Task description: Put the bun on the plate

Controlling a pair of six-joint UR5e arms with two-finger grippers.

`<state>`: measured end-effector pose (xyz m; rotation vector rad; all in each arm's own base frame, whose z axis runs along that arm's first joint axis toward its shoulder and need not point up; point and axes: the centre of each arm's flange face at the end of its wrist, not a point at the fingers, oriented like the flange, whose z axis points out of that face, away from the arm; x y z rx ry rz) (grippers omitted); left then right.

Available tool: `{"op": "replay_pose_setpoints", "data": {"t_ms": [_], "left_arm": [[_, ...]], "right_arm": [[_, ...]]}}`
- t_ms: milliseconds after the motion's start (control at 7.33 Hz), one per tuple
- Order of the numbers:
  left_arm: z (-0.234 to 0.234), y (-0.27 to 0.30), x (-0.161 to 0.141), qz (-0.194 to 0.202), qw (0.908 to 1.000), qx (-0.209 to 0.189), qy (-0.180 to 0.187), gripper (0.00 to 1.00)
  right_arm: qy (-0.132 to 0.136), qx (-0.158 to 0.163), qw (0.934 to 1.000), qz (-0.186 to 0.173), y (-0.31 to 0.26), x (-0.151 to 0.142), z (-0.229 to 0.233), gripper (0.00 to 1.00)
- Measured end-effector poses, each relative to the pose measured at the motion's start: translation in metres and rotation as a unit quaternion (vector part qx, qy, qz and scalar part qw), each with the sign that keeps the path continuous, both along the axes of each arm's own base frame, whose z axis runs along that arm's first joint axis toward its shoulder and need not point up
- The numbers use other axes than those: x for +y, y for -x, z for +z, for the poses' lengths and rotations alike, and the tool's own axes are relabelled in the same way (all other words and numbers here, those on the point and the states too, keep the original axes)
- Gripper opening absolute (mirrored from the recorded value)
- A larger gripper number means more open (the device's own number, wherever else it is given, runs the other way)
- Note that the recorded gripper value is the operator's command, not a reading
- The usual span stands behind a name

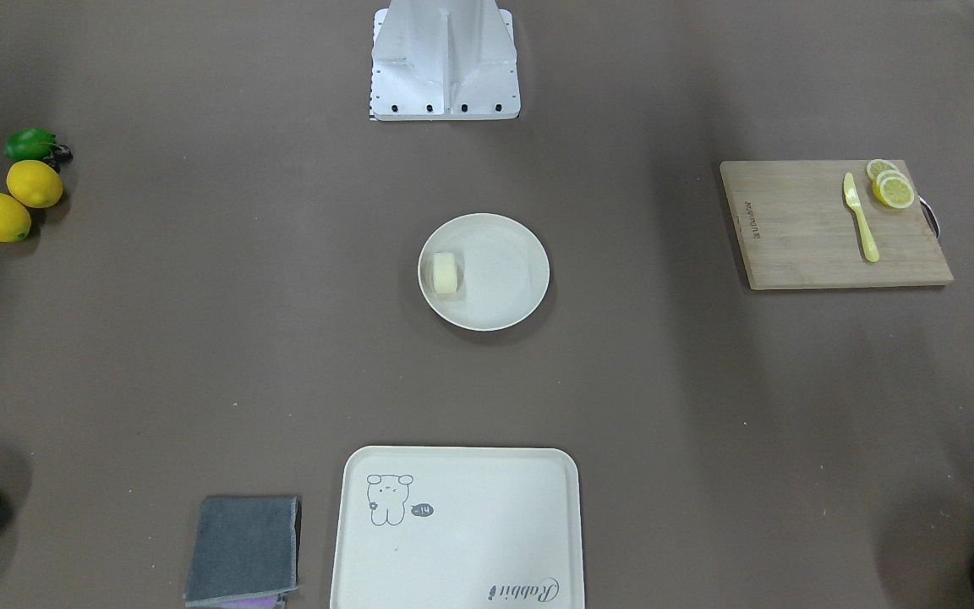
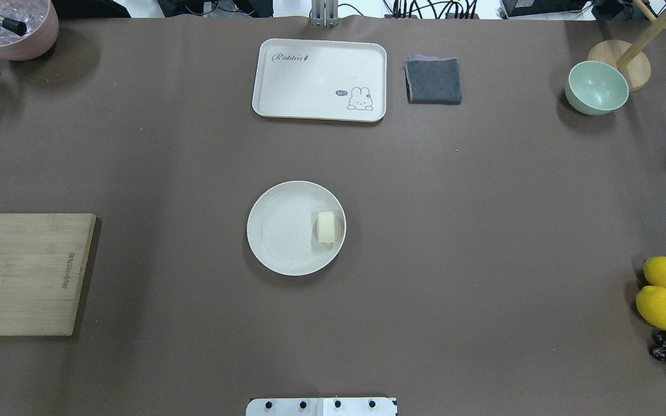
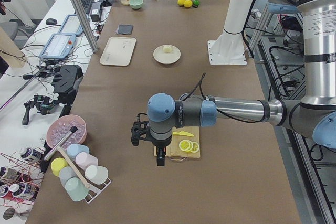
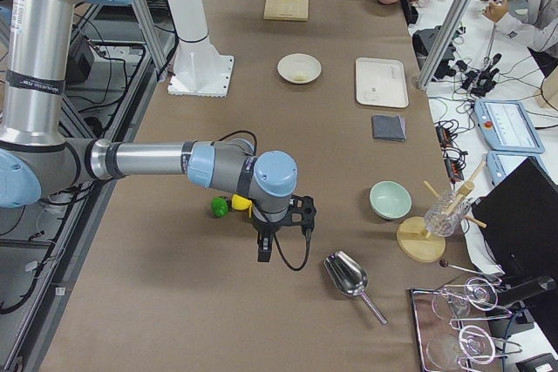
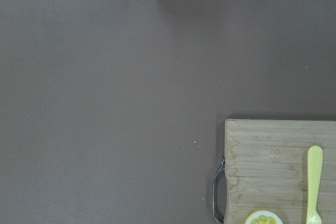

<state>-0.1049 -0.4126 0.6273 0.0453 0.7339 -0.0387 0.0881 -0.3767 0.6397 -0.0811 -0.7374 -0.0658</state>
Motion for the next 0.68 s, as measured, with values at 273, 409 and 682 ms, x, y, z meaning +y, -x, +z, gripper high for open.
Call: {"op": "replay_pose_setpoints", "data": {"t_ms": [273, 409, 682], "left_arm": [[-0.0019, 0.0023, 0.0005, -0.001, 1.0000, 0.000, -0.004, 0.97], [-0.0015, 0.0028, 0.0007, -0.002, 1.0000, 0.000, -0.004, 0.97], [-0.0004, 0.0032, 0.0006, -0.003, 1.0000, 0.000, -0.002, 0.97]], "right_arm": [[0.000, 0.000, 1.0000, -0.001, 0.0002, 0.0000, 0.0004, 1.00], [0.000, 0.000, 1.0000, -0.001, 0.0001, 0.0000, 0.0004, 1.00], [-0.001, 0.000, 1.0000, -0.001, 0.0002, -0.0005, 0.0001, 1.00]]}}
